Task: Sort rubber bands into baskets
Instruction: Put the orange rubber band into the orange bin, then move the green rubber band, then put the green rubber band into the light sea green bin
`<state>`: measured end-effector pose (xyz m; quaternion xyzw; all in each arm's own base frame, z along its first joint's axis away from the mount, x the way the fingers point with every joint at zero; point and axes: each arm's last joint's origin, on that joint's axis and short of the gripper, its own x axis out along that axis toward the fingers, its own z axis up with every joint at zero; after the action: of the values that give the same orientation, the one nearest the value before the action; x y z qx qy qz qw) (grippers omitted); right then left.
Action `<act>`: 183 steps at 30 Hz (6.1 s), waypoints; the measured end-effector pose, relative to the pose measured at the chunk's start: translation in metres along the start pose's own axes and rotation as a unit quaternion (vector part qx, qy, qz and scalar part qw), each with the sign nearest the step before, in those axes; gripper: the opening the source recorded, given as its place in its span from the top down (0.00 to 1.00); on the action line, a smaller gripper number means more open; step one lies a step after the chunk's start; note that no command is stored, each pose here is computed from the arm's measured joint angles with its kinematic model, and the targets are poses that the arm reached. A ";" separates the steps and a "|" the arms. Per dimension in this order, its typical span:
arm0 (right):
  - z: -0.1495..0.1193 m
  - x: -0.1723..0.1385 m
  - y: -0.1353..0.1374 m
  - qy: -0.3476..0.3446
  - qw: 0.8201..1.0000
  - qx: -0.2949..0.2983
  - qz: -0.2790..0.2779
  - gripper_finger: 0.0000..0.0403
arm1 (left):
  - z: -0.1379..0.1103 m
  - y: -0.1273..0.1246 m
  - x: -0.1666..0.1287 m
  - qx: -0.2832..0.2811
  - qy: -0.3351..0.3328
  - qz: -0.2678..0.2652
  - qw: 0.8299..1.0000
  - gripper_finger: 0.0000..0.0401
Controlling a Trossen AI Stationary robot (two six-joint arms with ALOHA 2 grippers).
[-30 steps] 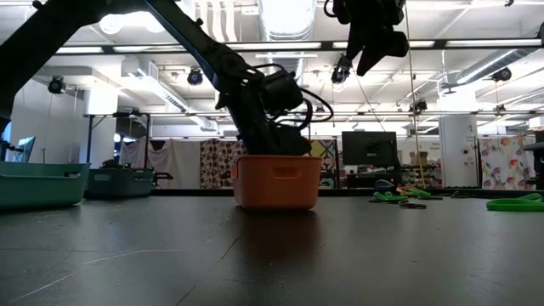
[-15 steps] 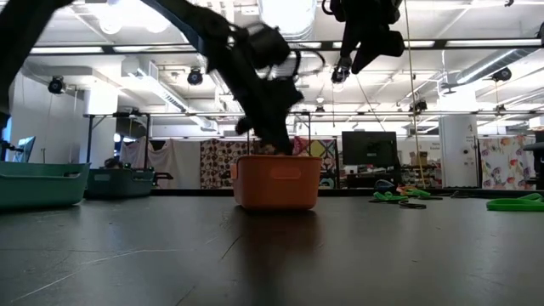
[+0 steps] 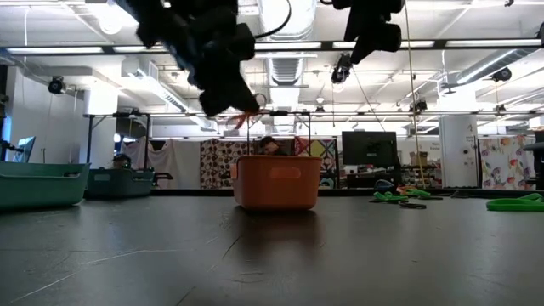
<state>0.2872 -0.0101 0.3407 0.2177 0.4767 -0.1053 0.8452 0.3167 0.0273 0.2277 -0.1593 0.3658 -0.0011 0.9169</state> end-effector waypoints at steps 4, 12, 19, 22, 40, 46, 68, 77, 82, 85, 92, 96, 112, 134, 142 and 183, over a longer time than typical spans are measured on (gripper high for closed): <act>-0.006 0.002 0.011 -0.003 1.000 -0.004 -0.014 0.49 | -0.019 -0.021 0.020 -0.028 -0.018 0.017 0.999 1.00; -0.021 0.004 0.031 0.009 0.999 0.026 -0.026 0.49 | -0.042 -0.023 0.062 -0.062 0.012 0.088 0.994 0.99; -0.023 0.014 0.010 -0.002 0.988 0.108 -0.113 0.49 | -0.032 -0.021 0.073 -0.065 0.011 0.103 0.993 0.83; -0.024 0.027 -0.015 0.018 0.981 0.129 -0.145 0.49 | -0.023 -0.024 0.069 -0.059 0.011 0.115 0.992 0.72; -0.049 0.117 -0.152 0.078 0.929 0.304 -0.195 0.49 | 0.019 -0.086 -0.025 -0.017 -0.038 0.184 0.982 0.32; -0.051 0.142 -0.170 0.114 0.913 0.319 -0.229 0.51 | 0.004 -0.087 -0.050 -0.044 -0.048 0.186 0.980 0.33; 0.025 0.136 -0.152 -0.011 0.970 0.207 -0.130 0.98 | -0.069 -0.042 -0.103 -0.066 -0.132 0.179 0.973 0.38; 0.088 0.183 -0.145 -0.043 0.983 0.156 -0.089 0.98 | -0.076 -0.015 -0.106 -0.060 -0.145 0.223 0.962 0.38; 0.111 0.210 -0.136 -0.046 0.989 0.121 -0.065 0.98 | -0.091 -0.007 -0.096 -0.068 -0.124 0.231 0.963 0.38; 0.120 0.225 -0.129 -0.040 0.993 0.104 -0.042 0.98 | -0.097 -0.004 -0.093 -0.080 -0.124 0.232 0.962 0.38; 0.131 0.255 -0.111 -0.030 0.997 0.069 -0.019 0.93 | -0.099 0.008 -0.089 -0.101 -0.123 0.253 0.954 0.38; 0.140 0.257 -0.103 -0.027 0.999 0.045 -0.012 0.85 | -0.097 0.019 -0.089 -0.117 -0.115 0.259 0.952 0.38; 0.140 0.216 -0.095 0.033 0.998 -0.055 -0.011 0.54 | -0.081 0.051 -0.063 -0.124 -0.103 0.235 0.959 0.37; 0.068 0.041 -0.022 0.056 0.993 -0.081 -0.063 0.52 | -0.090 0.115 0.025 -0.030 -0.100 0.239 0.965 0.37; 0.027 0.013 -0.021 -0.007 0.995 -0.027 -0.094 0.50 | -0.105 0.125 0.049 -0.031 -0.084 0.250 0.964 0.48; 0.019 -0.005 -0.072 -0.030 0.987 -0.052 -0.146 0.50 | -0.094 -0.028 -0.107 -0.316 0.276 0.260 0.870 1.00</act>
<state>0.2714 -0.0824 0.3340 0.0976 0.4825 -0.2094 0.8449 0.1785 -0.0143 0.2434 -0.3327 0.6127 0.3094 0.6466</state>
